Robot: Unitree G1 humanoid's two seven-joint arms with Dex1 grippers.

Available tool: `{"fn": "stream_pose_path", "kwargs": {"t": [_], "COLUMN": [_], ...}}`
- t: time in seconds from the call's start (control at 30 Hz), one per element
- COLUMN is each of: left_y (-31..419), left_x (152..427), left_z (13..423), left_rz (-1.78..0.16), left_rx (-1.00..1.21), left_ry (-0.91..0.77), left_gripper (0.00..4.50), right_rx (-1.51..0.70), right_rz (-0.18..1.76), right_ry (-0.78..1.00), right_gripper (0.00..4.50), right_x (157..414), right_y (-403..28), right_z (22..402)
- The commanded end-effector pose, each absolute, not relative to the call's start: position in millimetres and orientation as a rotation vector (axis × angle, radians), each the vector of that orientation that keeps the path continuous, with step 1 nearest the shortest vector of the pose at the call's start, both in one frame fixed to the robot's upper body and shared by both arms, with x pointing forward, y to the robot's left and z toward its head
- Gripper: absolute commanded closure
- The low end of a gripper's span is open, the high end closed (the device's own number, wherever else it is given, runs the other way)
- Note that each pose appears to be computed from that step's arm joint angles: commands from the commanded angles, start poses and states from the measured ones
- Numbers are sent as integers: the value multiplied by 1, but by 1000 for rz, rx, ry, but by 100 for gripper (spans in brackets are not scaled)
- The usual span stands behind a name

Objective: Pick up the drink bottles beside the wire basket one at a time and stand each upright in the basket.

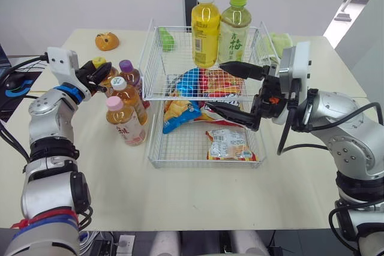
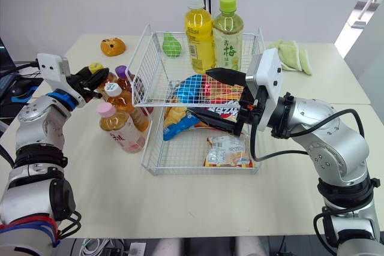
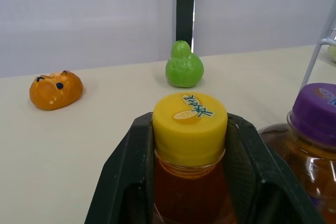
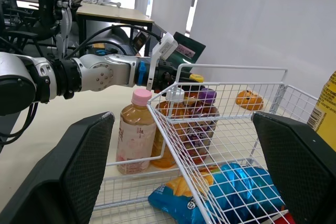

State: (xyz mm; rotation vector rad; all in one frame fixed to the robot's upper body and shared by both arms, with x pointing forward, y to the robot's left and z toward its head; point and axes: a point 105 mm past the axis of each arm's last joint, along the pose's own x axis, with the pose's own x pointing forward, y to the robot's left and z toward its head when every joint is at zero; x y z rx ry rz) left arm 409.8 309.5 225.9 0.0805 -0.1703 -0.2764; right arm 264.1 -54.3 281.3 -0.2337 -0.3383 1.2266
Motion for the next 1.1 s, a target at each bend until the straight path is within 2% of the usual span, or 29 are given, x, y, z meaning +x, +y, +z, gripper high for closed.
{"fn": "stream_pose_path", "kwargs": {"t": [0.03,0.13,0.3,0.6,0.77,0.93,1.1], "left_y": [324,335,350,350,328,298,267], "left_x": [391,374,341,301,287,278,285], "left_z": [265,287,305,351,394,419,439], "left_rz": [-322,-382,-480,-556,-620,-727,-832], "left_rx": [79,68,104,177,194,230,245], "left_ry": [-268,-289,-234,-207,-237,-236,-301], "left_gripper": [314,314,314,314,314,314,314], "right_rx": [-244,-241,-230,-219,-190,-182,-173], "right_rz": [1220,1225,1235,1266,1276,1260,1197], "right_ry": [-399,-399,-402,-410,-413,-422,-442], "right_gripper": [0,0,0,0,0,0,0], "right_x": [261,260,259,258,259,258,260], "right_y": [-56,-56,-54,-51,-52,-53,-54], "right_z": [293,292,291,291,296,302,309]}}
